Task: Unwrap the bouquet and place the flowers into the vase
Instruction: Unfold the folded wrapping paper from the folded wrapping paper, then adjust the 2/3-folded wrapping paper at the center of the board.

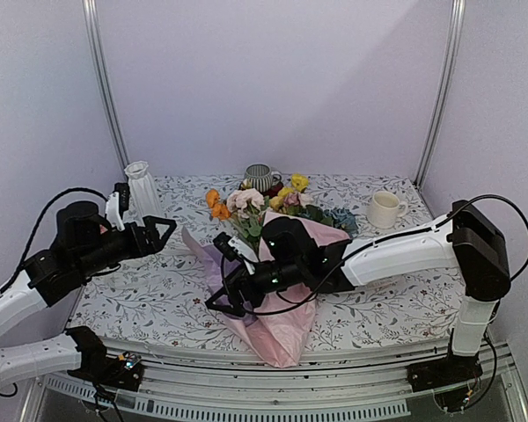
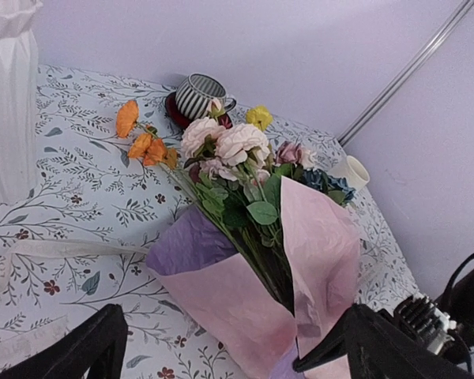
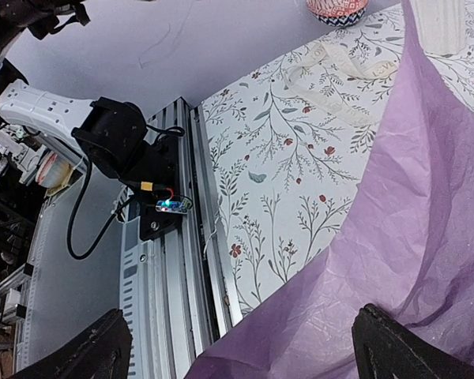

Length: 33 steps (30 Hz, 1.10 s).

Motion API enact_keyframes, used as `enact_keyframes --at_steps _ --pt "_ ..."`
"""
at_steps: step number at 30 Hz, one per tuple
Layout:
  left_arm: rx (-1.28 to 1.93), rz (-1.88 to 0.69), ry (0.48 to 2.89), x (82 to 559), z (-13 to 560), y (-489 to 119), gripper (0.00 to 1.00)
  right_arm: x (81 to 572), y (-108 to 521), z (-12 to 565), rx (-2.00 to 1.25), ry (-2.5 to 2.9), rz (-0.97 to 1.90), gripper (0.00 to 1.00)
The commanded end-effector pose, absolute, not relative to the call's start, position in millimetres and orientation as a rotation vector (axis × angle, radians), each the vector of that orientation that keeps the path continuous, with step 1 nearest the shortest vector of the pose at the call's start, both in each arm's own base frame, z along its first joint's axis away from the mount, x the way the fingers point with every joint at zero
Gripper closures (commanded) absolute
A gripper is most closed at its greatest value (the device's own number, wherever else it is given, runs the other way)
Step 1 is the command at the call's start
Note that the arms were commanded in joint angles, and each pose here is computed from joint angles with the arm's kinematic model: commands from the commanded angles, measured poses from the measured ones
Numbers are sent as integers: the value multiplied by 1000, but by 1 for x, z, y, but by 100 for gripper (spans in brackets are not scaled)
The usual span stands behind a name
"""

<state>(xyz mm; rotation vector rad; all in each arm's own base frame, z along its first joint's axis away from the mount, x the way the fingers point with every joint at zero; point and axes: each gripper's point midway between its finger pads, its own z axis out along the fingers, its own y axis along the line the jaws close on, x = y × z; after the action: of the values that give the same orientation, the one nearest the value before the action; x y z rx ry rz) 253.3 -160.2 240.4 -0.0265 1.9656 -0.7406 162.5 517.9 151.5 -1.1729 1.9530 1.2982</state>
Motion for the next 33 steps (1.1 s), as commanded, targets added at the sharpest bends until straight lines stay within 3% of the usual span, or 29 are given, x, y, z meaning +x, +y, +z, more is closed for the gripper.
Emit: enact_keyframes --at_steps 1,11,14,19,23,28,31,33 --pt "-38 -723 1926 251 258 -151 2 156 525 158 -1226 1902 1360 0" --pt "69 -755 1959 244 259 -163 2 139 524 180 -1256 1761 1459 1" --pt "138 -819 1963 237 261 -175 7 144 519 186 -1212 1758 1422 2" --pt "235 -944 1997 228 249 -198 31 192 506 174 -985 1897 1152 9" --pt "322 -1061 2086 221 224 -222 53 232 484 162 -787 2012 888 9" --pt "375 -1081 2103 219 221 -242 71 265 452 152 -579 2107 699 8" --pt "384 -1071 2138 221 214 -255 97 284 430 143 -463 2167 562 8" --pt "394 -1077 2177 220 199 -265 100 296 419 145 -379 2194 494 7"
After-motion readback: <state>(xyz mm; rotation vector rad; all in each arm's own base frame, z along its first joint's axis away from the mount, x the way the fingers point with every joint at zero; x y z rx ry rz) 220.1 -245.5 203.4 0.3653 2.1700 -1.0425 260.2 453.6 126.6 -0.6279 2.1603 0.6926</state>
